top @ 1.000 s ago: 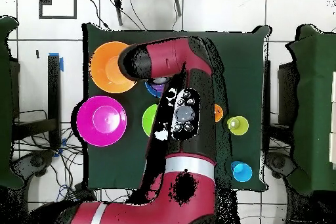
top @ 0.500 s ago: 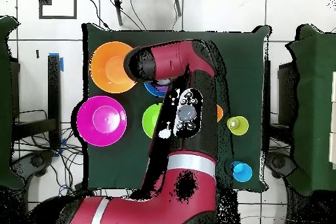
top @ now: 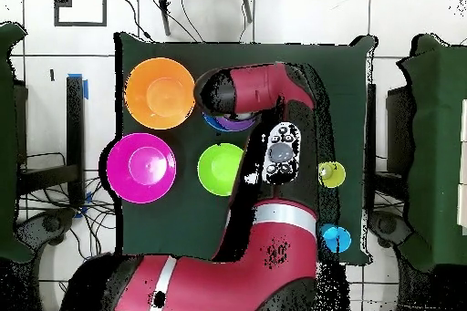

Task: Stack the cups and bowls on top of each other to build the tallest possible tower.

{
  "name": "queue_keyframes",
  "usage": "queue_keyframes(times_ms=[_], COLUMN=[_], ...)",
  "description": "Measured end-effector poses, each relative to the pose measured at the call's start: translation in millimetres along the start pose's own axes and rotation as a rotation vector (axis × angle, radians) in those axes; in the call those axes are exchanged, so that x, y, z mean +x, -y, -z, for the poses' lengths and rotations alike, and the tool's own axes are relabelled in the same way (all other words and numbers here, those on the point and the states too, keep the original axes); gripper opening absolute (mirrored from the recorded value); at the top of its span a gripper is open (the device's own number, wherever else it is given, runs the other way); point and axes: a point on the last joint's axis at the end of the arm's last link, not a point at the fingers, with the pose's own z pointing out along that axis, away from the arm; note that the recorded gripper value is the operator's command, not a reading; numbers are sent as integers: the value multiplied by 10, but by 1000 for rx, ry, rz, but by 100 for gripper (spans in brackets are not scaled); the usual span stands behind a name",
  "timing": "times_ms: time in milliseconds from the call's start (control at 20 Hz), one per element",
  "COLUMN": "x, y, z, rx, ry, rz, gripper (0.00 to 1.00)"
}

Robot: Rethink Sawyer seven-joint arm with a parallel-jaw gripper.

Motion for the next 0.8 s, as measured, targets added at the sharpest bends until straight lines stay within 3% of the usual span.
queue_keyframes(times_ms=[300, 800], x=[-6, -1], y=[163, 196], z=[-35, -24], rx=[9, 17], ry=[12, 12], rz=[-19, -19], gripper=[0, 0])
